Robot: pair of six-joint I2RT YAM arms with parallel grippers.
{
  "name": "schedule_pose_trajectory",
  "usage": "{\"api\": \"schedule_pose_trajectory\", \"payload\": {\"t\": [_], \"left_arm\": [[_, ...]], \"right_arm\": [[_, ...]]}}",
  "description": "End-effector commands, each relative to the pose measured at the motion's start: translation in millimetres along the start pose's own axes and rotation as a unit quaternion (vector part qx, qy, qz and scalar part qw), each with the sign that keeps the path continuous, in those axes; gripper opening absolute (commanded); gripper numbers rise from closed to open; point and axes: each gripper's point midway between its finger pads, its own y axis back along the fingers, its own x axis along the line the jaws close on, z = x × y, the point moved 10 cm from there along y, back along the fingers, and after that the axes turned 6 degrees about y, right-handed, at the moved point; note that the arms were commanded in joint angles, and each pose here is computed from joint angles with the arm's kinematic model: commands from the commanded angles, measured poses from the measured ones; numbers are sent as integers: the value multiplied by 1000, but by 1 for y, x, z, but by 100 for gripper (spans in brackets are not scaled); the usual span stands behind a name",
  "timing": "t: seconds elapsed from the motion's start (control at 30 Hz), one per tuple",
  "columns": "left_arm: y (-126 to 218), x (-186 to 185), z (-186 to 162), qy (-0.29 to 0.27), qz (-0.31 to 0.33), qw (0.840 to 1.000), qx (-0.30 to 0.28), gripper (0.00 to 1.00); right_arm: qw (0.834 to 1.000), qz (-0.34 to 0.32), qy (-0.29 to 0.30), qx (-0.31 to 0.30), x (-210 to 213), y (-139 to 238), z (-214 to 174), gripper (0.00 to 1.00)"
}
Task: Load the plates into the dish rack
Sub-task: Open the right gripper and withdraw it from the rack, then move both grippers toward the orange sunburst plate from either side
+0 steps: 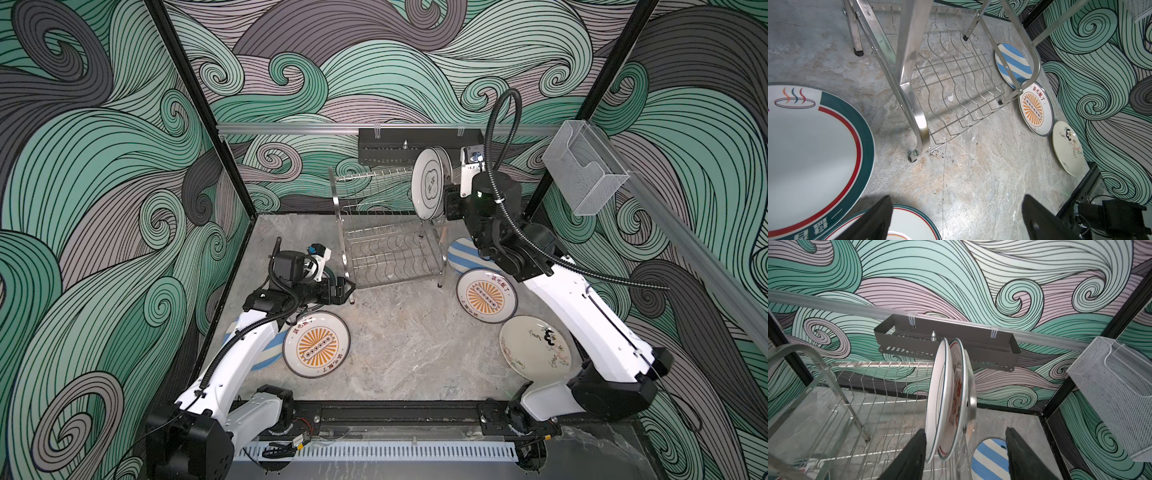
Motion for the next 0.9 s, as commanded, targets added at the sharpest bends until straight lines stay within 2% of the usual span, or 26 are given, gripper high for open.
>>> {"api": "schedule_pose_trajectory", "payload": {"t": [0.0,0.07,0.23,0.37,0.53,0.7,0.8,0.87], "left_arm": [[6,-1,1,0,22,1000,-6,99],[6,1,1,18,39,999,-4,99],[12,8,-3,62,92,994,-12,99],[21,18,-15,93,157,983,-34,99],[27,42,-43,153,257,952,-69,99],[28,61,-67,205,330,918,-77,99],[30,68,-79,224,350,905,-91,99],[30,73,-86,230,360,899,-97,99]], "right_arm": [[997,66,17,29,1,9,-25,67],[994,99,25,41,0,16,-40,74],[981,179,15,68,5,33,-81,74],[964,248,-3,95,16,41,-115,79],[936,319,-43,144,39,35,-159,80],[895,394,-90,188,64,33,-205,79],[888,400,-80,212,71,35,-224,79],[887,405,-78,206,74,36,-228,80]]}}
